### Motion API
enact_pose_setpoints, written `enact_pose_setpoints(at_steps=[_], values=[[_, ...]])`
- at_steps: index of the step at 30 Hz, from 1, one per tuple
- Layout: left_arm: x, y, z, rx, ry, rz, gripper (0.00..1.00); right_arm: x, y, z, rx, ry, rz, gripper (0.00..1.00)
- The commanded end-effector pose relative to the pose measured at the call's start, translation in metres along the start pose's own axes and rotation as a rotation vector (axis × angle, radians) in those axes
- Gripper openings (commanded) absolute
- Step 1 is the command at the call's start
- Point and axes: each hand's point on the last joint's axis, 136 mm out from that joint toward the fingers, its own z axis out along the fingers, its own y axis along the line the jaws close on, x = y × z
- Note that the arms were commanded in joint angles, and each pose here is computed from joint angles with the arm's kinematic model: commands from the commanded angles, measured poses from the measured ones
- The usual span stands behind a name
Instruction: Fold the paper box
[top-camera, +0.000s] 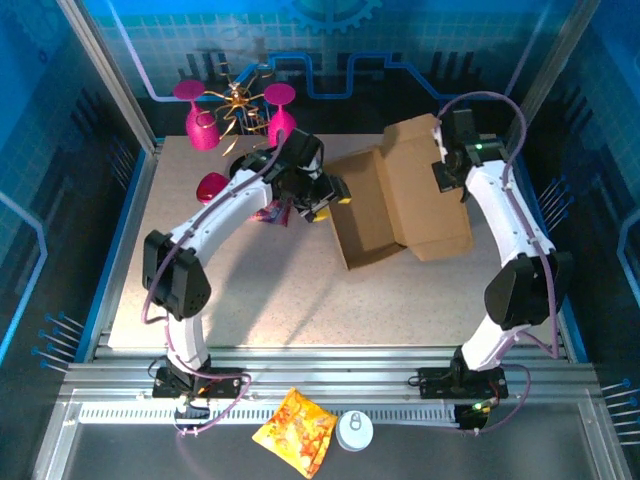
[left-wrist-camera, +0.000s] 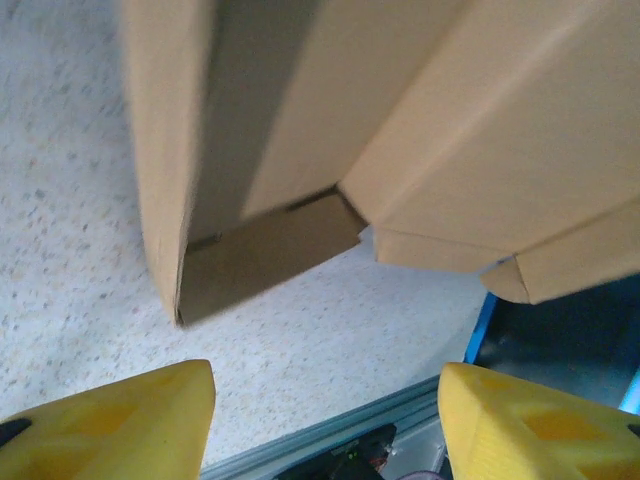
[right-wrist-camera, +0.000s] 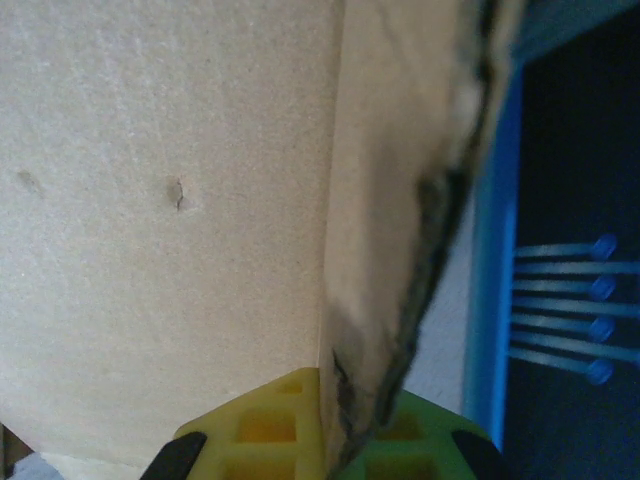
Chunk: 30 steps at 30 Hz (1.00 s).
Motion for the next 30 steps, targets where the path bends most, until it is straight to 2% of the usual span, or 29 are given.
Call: enact_pose_setpoints(at_steps=[1,8,11,16,22,26,30], values=[[-0.023,-0.025,-0.044,0.057,-0.136,0.194,0.57,-0.047,-0.004,-0.015,0.165,-0.134,-0.249,0.00],[-0.082,-0.024,-0.088,-0.013,-0.386,0.484,0.53,-0.110,0.038,-0.045,0.255,-0.363,-0.551,0.00],[-0.095,-0.025,-0.092,-0.059,-0.442,0.637,0.57,-0.122,0.056,-0.054,0.256,-0.410,-0.601,0.00],[-0.107,-0.028,-0.084,-0.117,-0.461,0.829,0.60,-0.127,0.084,-0.060,0.252,-0.465,-0.682,0.00],[-0.126,-0.033,-0.076,-0.172,-0.549,1.035,0.63,-0.122,0.096,-0.060,0.223,-0.480,-0.712,0.00],[-0.134,-0.037,-0.065,-0.175,-0.567,1.109,0.65,-0.118,0.104,-0.061,0.209,-0.491,-0.734,0.00],[-0.129,-0.037,-0.044,-0.136,-0.527,1.159,0.65,-0.112,0.110,-0.062,0.186,-0.502,-0.747,0.00]])
